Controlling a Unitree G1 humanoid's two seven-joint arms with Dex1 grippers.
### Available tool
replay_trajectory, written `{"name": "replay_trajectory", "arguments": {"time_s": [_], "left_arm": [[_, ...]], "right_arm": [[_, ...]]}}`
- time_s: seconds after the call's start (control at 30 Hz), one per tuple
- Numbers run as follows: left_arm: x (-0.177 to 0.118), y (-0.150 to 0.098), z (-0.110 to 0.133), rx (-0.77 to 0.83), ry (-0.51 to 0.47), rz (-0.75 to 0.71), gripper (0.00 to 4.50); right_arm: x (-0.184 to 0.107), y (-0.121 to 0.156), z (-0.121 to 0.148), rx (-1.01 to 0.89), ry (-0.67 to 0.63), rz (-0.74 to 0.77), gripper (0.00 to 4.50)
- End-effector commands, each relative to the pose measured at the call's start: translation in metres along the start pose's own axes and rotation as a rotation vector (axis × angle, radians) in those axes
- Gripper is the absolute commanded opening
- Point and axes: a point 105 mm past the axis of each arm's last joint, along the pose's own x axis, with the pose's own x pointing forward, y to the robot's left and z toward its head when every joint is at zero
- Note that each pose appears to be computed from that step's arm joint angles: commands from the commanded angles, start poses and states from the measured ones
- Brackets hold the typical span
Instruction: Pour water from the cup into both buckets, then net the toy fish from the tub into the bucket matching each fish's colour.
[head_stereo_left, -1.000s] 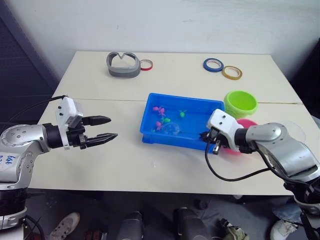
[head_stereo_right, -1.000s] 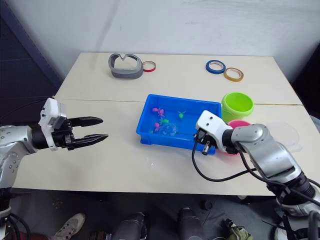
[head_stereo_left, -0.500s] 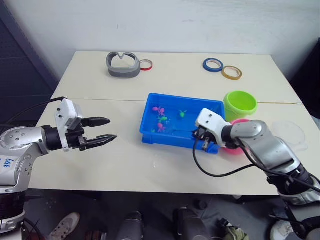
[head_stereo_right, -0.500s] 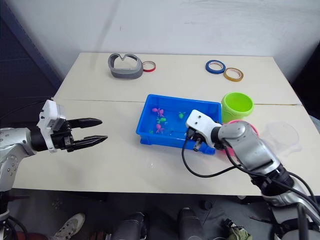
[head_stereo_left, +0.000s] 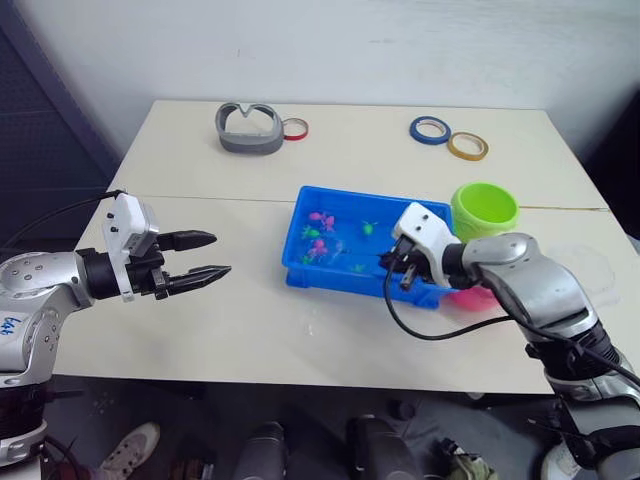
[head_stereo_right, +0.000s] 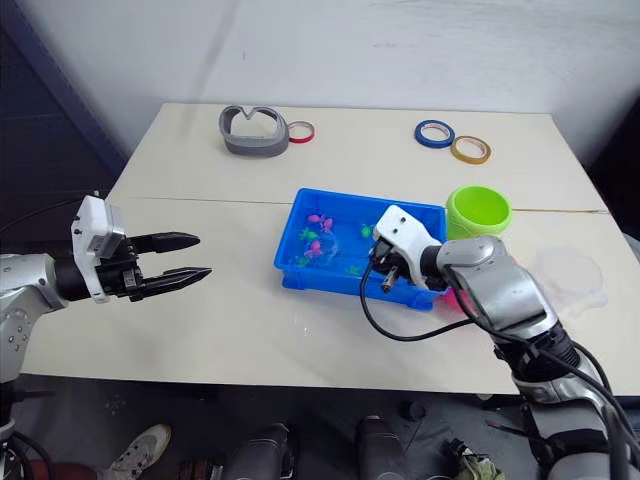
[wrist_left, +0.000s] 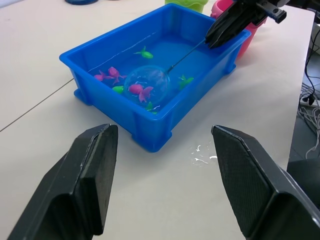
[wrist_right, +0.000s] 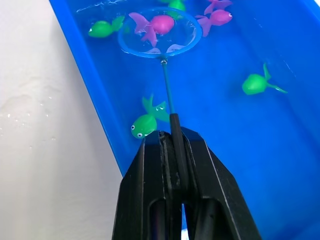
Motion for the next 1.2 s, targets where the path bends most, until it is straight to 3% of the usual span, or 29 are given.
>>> {"name": "replay_trajectory", "arguments": {"time_s": [0.03,0.6,0.73,1.0,1.2], "left_arm": [[-0.002,0.0,0.011,0.043,-0.023,-0.004,3.29],[0.009,0.001,0.012,0.057,-0.028,-0.059,3.29],[0.02,0.003,0.019,0.075,-0.052,-0.097,3.29],[0.056,0.0,0.034,0.136,-0.109,-0.248,3.29],[0.079,-0.005,0.046,0.179,-0.15,-0.339,3.29]], "right_arm": [[-0.015,-0.003,0.014,-0.019,-0.059,-0.022,0.0],[-0.039,-0.004,0.014,0.077,-0.164,-0.009,0.0],[-0.063,-0.009,0.008,0.145,-0.237,-0.022,0.0],[-0.115,-0.026,-0.014,0.131,-0.226,-0.18,0.0],[-0.169,-0.036,-0.038,0.178,-0.19,-0.358,0.0]]}}
